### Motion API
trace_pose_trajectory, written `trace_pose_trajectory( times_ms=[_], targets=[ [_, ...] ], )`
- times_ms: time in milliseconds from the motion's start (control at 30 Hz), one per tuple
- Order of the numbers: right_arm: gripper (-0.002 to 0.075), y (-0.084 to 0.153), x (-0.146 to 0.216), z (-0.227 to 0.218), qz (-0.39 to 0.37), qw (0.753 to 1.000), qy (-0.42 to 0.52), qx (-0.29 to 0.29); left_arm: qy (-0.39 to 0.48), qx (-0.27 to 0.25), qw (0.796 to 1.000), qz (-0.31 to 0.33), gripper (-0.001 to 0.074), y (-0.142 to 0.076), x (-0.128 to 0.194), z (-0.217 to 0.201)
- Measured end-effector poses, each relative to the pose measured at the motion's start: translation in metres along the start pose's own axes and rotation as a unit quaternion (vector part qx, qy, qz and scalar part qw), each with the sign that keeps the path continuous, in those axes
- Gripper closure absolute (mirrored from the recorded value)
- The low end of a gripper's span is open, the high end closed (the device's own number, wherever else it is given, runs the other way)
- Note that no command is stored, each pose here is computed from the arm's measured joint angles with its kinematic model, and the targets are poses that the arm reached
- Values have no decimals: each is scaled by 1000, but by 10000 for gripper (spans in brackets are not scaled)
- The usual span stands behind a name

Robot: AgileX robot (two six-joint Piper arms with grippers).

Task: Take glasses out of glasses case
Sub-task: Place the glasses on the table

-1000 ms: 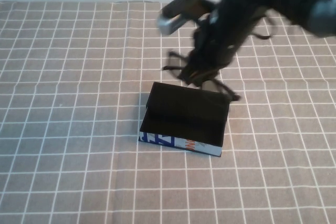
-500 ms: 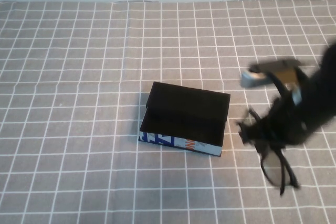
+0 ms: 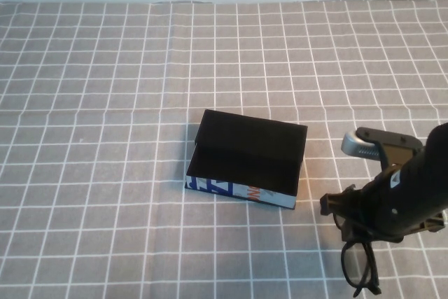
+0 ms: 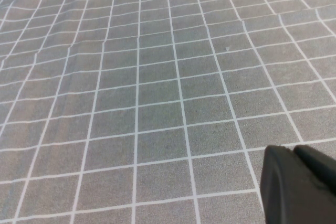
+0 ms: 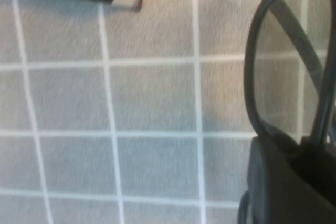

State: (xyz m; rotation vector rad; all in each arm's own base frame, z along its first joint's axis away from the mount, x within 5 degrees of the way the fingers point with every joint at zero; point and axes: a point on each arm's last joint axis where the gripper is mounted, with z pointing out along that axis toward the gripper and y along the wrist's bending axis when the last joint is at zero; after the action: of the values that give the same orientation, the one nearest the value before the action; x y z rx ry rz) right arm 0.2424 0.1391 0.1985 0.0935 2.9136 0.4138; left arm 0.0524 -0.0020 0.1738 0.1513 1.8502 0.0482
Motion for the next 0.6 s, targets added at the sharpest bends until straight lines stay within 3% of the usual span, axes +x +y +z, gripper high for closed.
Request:
trace_pose_trajectory(
  times_ms=[200,367,500,600],
  targets=[
    [484,-4,-2,13,-12,1000,8,21,0,0,1000,0,739,0,0,0],
    [432,-4,-3,12,-21,999,8,29,0,0,1000,0,739,0,0,0],
    [464,-5,-1,4,-34,998,23,38,0,0,1000,0,739,0,0,0],
    [584,-5,5,-12,-48,998,23,35,0,0,1000,0,739,0,0,0]
  ],
)
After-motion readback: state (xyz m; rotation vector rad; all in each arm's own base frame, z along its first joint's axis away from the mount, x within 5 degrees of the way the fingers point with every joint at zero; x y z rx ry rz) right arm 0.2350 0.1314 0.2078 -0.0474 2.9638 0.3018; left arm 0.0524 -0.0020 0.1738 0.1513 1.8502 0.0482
